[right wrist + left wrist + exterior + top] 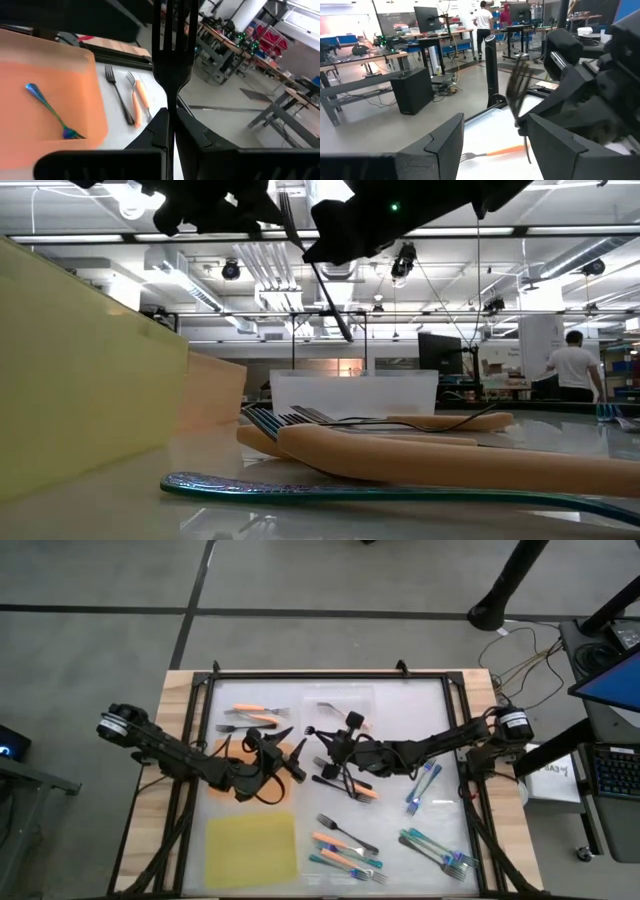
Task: Sort silverware by color (type)
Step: Put the black fork into the yellow bin
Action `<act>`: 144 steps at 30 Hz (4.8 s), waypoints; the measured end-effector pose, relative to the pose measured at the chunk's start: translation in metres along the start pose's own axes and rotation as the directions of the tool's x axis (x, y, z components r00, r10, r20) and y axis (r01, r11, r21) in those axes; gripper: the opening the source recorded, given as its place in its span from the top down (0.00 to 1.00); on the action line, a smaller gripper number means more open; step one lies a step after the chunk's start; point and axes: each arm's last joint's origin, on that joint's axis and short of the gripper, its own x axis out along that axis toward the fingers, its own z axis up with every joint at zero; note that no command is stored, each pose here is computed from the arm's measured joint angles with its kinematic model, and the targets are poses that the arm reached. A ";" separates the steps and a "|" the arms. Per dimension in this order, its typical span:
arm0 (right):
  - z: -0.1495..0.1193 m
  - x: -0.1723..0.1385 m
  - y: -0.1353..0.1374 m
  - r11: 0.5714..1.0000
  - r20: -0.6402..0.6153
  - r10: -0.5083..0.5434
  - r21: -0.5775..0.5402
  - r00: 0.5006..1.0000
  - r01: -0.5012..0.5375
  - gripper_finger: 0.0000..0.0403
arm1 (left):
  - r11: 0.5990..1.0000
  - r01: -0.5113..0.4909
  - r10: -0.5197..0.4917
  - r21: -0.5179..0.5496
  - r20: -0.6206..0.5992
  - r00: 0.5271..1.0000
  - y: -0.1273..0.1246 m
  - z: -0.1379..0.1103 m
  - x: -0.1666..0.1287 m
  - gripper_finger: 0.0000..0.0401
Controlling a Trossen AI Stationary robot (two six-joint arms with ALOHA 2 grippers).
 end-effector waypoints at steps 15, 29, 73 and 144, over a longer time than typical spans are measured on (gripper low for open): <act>0.004 -0.004 0.004 0.999 0.033 0.012 -0.040 0.999 -0.010 0.98 | 0.994 0.106 -0.105 -0.022 0.020 0.994 0.001 0.005 0.011 0.52; 0.006 -0.005 0.006 0.998 0.050 0.036 -0.051 0.998 -0.033 0.98 | 0.988 0.152 -0.152 -0.009 0.028 0.988 0.002 0.007 0.017 0.88; 0.004 -0.096 -0.032 0.920 -0.351 0.147 0.391 0.925 0.002 0.70 | 0.886 0.432 -0.430 -0.170 0.051 0.901 0.016 0.045 -0.117 1.00; -0.017 -0.106 0.033 0.802 -0.439 0.380 0.595 0.815 -0.054 0.70 | 0.655 0.645 -0.726 -0.392 -0.564 0.394 0.061 -0.004 -0.155 1.00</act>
